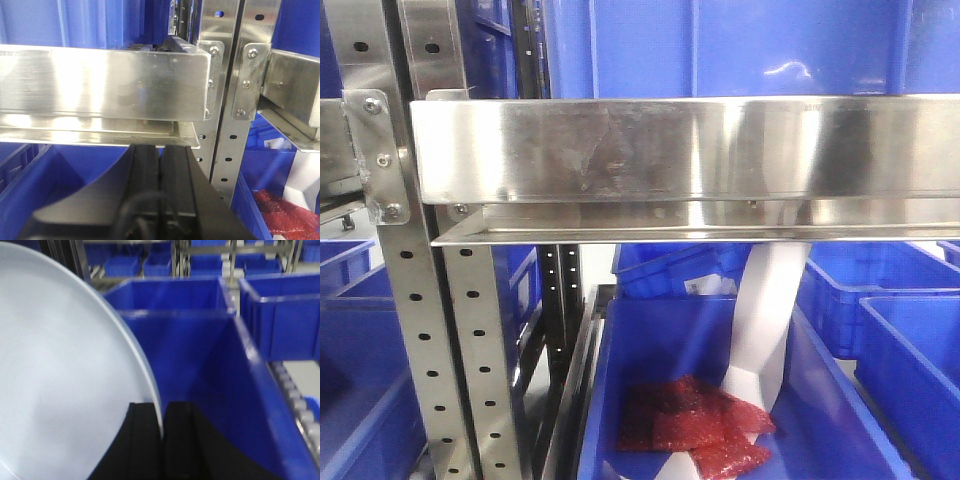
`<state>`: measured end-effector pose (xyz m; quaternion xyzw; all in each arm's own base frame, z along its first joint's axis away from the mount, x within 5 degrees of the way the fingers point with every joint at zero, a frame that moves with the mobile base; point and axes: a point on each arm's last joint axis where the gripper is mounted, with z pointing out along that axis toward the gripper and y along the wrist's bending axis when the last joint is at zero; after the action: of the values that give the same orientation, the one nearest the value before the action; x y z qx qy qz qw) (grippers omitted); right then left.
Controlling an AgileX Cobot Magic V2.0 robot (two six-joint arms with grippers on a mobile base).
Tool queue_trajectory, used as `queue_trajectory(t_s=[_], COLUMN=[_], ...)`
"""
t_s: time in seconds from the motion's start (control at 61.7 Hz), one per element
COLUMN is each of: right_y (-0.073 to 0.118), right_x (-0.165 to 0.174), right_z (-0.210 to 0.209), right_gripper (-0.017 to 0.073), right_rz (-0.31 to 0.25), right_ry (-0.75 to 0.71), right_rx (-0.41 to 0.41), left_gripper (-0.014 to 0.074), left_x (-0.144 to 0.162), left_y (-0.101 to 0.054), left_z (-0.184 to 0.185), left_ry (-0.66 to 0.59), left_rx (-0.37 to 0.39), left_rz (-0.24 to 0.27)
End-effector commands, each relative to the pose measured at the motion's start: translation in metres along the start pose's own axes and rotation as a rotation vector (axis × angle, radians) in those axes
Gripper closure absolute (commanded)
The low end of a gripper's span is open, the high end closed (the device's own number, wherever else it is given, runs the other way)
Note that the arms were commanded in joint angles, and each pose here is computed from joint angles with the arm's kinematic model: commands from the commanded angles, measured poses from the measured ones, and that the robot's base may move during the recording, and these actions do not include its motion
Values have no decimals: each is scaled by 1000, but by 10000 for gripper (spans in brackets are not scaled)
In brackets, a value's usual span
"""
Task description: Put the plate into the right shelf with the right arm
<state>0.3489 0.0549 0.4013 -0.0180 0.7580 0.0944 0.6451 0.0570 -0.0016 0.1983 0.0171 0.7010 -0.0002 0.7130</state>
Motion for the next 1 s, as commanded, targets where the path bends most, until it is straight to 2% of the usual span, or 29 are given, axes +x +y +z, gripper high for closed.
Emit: queue_trajectory(t_s=[0.0,0.178,0.373,0.437,0.502,0.68,0.729,0.988], right_y=[9,21,21,21,22,21,19,0], right_x=[-31,-29,-31,-34,-38,-49,-50,-41], right_z=[-13,-12,-14,-18,-24,-44,-47,-68], right_gripper=[431,137,116,131,200,524,501,505], right_rz=[5,3,3,4,4,3,3,6], right_ry=[-169,-161,-180,-187,-188,-194,-186,-47], right_rx=[-22,-58,-56,-58,-61,-65,-58,-4], left_gripper=[722,722,722,722,722,722,722,722], left_x=[-5,-5,-5,-5,-5,-5,-5,-5], left_y=[1,1,1,1,1,1,1,1], left_z=[-1,-1,-1,-1,-1,-1,-1,-1], left_ry=[-89,-89,-89,-89,-89,-89,-89,-89], left_rx=[-12,-12,-12,-12,-12,-12,-12,-12], left_rz=[-15,-15,-15,-15,-15,-15,-15,-15])
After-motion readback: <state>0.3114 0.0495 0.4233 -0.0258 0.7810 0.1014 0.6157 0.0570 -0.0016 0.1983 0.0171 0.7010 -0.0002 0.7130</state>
